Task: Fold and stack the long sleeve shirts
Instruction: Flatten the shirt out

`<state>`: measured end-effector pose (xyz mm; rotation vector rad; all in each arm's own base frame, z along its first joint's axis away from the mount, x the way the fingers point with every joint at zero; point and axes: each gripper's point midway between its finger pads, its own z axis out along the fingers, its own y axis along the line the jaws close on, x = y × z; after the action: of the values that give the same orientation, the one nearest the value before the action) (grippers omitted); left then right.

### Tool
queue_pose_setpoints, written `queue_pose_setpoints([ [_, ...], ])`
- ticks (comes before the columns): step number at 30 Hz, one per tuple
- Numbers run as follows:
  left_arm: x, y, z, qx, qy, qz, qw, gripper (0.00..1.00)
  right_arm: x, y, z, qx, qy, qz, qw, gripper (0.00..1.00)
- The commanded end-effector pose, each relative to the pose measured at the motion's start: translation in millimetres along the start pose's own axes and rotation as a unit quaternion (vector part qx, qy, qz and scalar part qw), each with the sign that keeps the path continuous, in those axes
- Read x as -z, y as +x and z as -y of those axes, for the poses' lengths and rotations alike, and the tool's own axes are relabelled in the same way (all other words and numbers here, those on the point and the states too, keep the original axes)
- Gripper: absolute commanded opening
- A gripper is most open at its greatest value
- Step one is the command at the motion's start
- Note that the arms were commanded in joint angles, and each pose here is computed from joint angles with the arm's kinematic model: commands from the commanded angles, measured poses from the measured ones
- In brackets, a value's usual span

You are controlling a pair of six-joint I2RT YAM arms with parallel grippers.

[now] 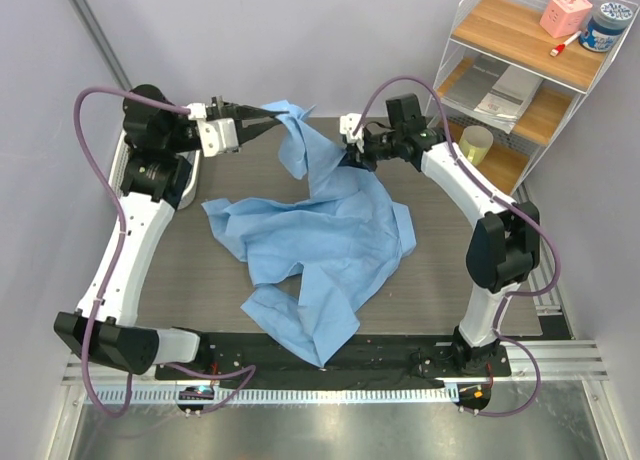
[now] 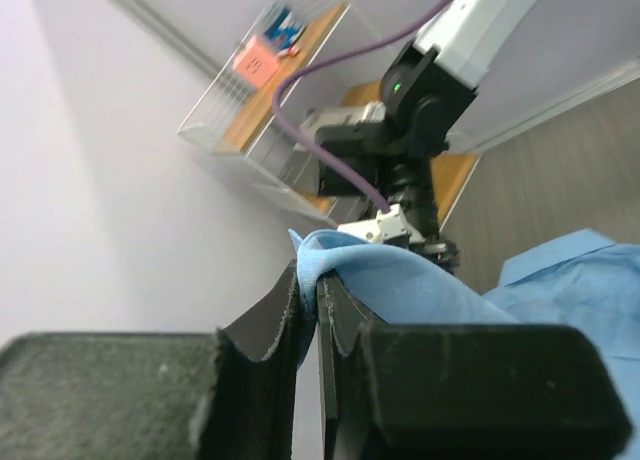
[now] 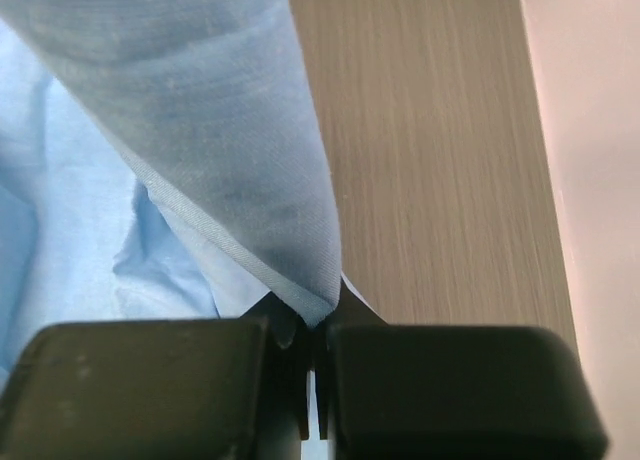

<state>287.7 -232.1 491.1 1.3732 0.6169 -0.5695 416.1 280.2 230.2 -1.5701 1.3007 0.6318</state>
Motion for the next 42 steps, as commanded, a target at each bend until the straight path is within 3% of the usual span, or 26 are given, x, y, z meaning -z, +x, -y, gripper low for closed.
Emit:
queue_pose_setpoints([
  [1, 13, 29, -34, -0.062, -0.079, -0.074, 0.992, 0.12, 27, -8, 52, -0.045, 0.093, -0.033, 0.994, 0.01],
  [4, 6, 38, -21, -0.023, -0.045, -0.051, 0.997, 0.16, 50, -3, 80, -0.135, 0.158, -0.045, 0.977, 0.01],
  [8, -35, 22, 62, 0.108, 0.082, 0.028, 0.99, 0.26, 69, -3, 86, -0.204, 0.2, -0.049, 0.957, 0.01],
  [9, -39, 26, 79, 0.135, 0.091, 0.022, 0.986, 0.32, 74, -5, 84, -0.215, 0.207, -0.049, 0.953, 0.01],
  [11, -38, 47, 106, 0.193, 0.084, -0.017, 0.977, 0.43, 81, -1, 79, -0.224, 0.214, -0.057, 0.949, 0.01],
  [12, -32, 71, 95, 0.21, 0.025, -0.081, 0.974, 0.55, 90, -6, 73, -0.228, 0.225, -0.058, 0.946, 0.01],
  [13, -24, 91, 86, 0.223, -0.019, -0.135, 0.965, 0.6, 96, -8, 71, -0.229, 0.231, -0.057, 0.944, 0.01],
  [14, -8, 123, 92, 0.269, -0.042, -0.204, 0.94, 0.65, 103, -10, 68, -0.231, 0.237, -0.058, 0.942, 0.01],
  [16, 23, 154, 69, 0.285, -0.098, -0.273, 0.914, 0.67, 115, -17, 52, -0.219, 0.241, -0.056, 0.944, 0.01],
  [17, 57, 187, 65, 0.326, -0.127, -0.312, 0.883, 0.68, 117, -19, 46, -0.212, 0.239, -0.057, 0.946, 0.01],
  [19, 99, 218, 54, 0.344, -0.158, -0.348, 0.858, 0.69, 123, -20, 34, -0.198, 0.246, -0.053, 0.947, 0.01],
  [21, 121, 251, 75, 0.37, -0.12, -0.396, 0.832, 0.69, 123, -14, 27, -0.194, 0.245, -0.058, 0.948, 0.01],
  [22, 132, 261, 80, 0.336, -0.082, -0.416, 0.841, 0.68, 127, -16, 27, -0.19, 0.253, -0.059, 0.947, 0.01],
  [24, 147, 280, 107, 0.366, -0.025, -0.452, 0.813, 0.59, 129, -17, 27, -0.194, 0.257, -0.06, 0.945, 0.01],
  [25, 156, 287, 111, 0.35, 0.005, -0.456, 0.818, 0.56, 131, -20, 28, -0.192, 0.26, -0.059, 0.944, 0.01],
  [27, 165, 296, 124, 0.361, 0.032, -0.466, 0.807, 0.52, 132, -22, 27, -0.192, 0.261, -0.057, 0.944, 0.01],
  [35, 169, 330, 137, 0.281, 0.092, -0.456, 0.84, 0.5, 137, -26, 26, -0.18, 0.265, -0.061, 0.945, 0.01],
  [42, 173, 378, 141, 0.256, 0.106, -0.463, 0.842, 0.45, 135, -28, 31, -0.177, 0.263, -0.058, 0.947, 0.01],
])
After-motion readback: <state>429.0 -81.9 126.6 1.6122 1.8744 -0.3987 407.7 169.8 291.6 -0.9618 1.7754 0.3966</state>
